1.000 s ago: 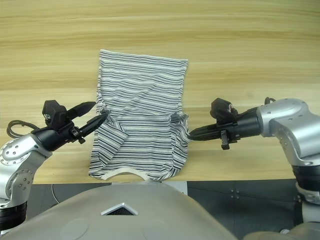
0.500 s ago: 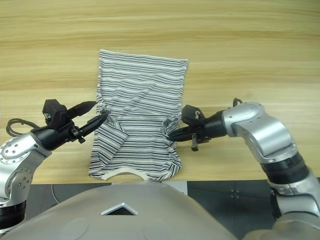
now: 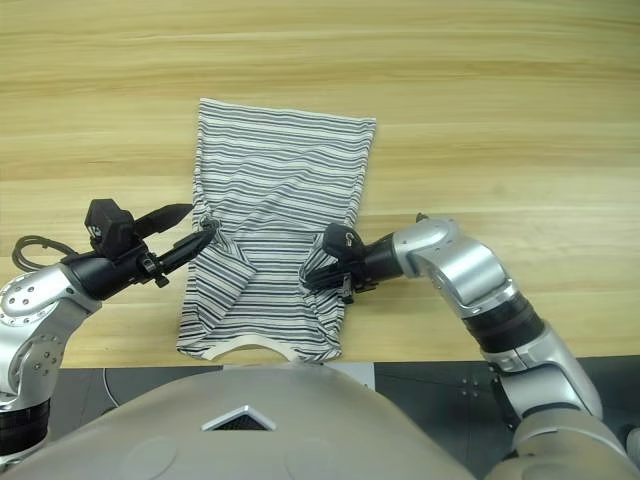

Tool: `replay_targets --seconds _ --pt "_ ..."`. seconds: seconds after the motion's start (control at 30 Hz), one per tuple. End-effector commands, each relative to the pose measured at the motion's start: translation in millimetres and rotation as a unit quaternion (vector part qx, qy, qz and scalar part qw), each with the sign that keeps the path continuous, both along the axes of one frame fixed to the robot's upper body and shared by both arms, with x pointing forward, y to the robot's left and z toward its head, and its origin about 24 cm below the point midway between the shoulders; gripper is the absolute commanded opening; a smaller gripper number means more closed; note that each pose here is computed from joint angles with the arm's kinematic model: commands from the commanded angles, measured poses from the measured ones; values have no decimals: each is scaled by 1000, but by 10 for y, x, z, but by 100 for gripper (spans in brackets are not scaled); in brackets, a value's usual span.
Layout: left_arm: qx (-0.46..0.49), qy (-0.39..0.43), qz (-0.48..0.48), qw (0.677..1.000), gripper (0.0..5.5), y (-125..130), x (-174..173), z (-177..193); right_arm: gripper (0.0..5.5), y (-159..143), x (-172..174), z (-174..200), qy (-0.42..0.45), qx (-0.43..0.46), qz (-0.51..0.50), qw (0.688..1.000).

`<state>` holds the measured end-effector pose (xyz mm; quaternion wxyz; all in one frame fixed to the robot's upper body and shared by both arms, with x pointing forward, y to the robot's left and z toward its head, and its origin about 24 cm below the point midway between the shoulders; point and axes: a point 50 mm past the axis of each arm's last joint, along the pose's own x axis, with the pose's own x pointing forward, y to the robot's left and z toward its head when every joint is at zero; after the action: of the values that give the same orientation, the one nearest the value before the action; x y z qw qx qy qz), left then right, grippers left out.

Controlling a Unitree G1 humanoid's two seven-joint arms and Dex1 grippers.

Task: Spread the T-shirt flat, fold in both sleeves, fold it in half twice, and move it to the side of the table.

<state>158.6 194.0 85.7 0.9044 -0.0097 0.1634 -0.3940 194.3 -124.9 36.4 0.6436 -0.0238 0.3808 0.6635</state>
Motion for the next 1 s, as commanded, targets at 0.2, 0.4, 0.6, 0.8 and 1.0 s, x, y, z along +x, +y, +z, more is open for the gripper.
replay_targets --seconds 0.2,0.4,0.6,0.8,1.0 --pt "8 1 -8 1000 275 31 4 -1 88 98 45 185 -22 42 15 999" --pt "-22 11 -13 1000 275 -2 -1 -4 88 124 87 327 -23 66 14 997" --pt "19 -92 -9 996 275 126 77 125 88 -109 227 473 -98 51 -10 994" --pt "424 -292 -305 801 374 639 -97 176 164 -874 1 597 -264 -30 64 962" --pt "397 -248 -435 769 450 609 -459 25 252 -984 -585 276 -342 -37 269 900"
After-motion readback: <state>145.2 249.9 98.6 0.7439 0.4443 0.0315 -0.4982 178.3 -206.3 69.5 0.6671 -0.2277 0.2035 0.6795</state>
